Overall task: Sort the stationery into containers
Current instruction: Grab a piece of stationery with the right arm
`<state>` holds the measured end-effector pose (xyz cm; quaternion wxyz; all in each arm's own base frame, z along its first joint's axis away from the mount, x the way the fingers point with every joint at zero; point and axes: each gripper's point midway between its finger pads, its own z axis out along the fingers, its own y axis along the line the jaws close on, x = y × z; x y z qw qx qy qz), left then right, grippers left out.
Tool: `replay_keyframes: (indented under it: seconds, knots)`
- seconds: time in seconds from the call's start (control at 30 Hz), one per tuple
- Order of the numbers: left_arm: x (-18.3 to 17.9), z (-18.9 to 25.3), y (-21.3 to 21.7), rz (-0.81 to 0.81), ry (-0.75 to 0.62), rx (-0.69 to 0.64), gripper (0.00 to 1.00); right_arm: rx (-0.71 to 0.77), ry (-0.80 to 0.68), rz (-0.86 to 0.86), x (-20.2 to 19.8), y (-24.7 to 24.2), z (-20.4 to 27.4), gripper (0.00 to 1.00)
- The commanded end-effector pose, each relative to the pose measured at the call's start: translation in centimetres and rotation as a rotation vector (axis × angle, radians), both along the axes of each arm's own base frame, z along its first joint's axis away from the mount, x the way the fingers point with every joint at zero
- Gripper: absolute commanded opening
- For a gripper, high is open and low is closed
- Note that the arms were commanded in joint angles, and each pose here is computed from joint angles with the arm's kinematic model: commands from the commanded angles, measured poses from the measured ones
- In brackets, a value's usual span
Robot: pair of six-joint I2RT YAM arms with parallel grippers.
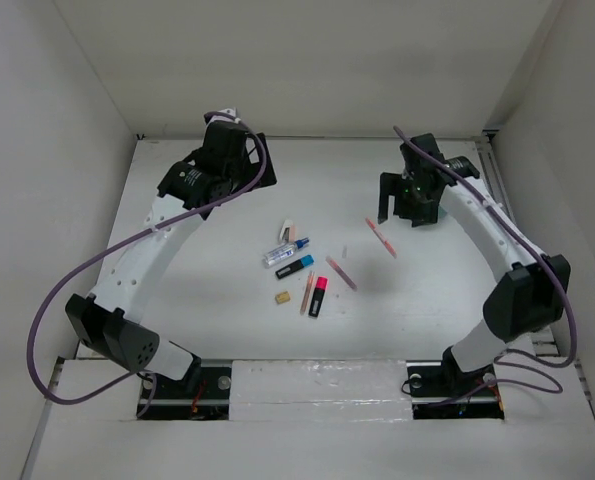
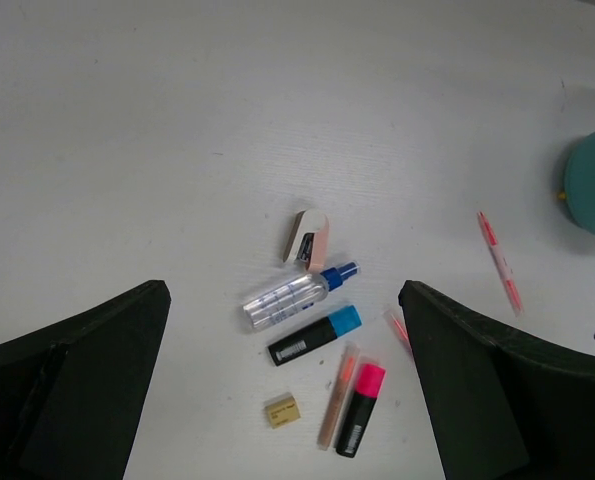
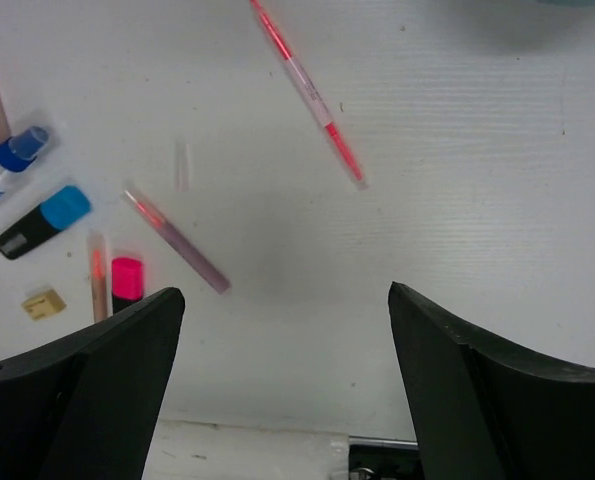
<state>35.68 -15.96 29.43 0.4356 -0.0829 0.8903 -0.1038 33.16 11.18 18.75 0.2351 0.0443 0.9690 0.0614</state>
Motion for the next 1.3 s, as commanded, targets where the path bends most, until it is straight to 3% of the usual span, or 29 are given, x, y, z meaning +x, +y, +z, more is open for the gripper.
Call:
replay_keyframes:
  seconds: [0.0,0.07,0.5,1.27]
  knots:
    - [-0.3,2.8,-0.3,-0.041,-0.079,-0.025,1.00,-0.043,-0.027,0.027,2.1,0.1,-0.8,0.88]
    - [-0.6,2.3,-0.3,-0.051,-0.067,-0.026,1.00,-0.052,0.026,0.045,2.8,0.5,-2.9,0.82]
    - [-1.6,2.3,-0.1,-0.084,-0.076,-0.021,1.00,-0.040,0.105,0.075,4.7,1.5,-8.9,0.71]
    - [-2.0,1.5,-0.8,-0.134,-0.051,-0.023,1.00,-0.047,0.233,0.064,3.3,-0.5,-13.6,0.70]
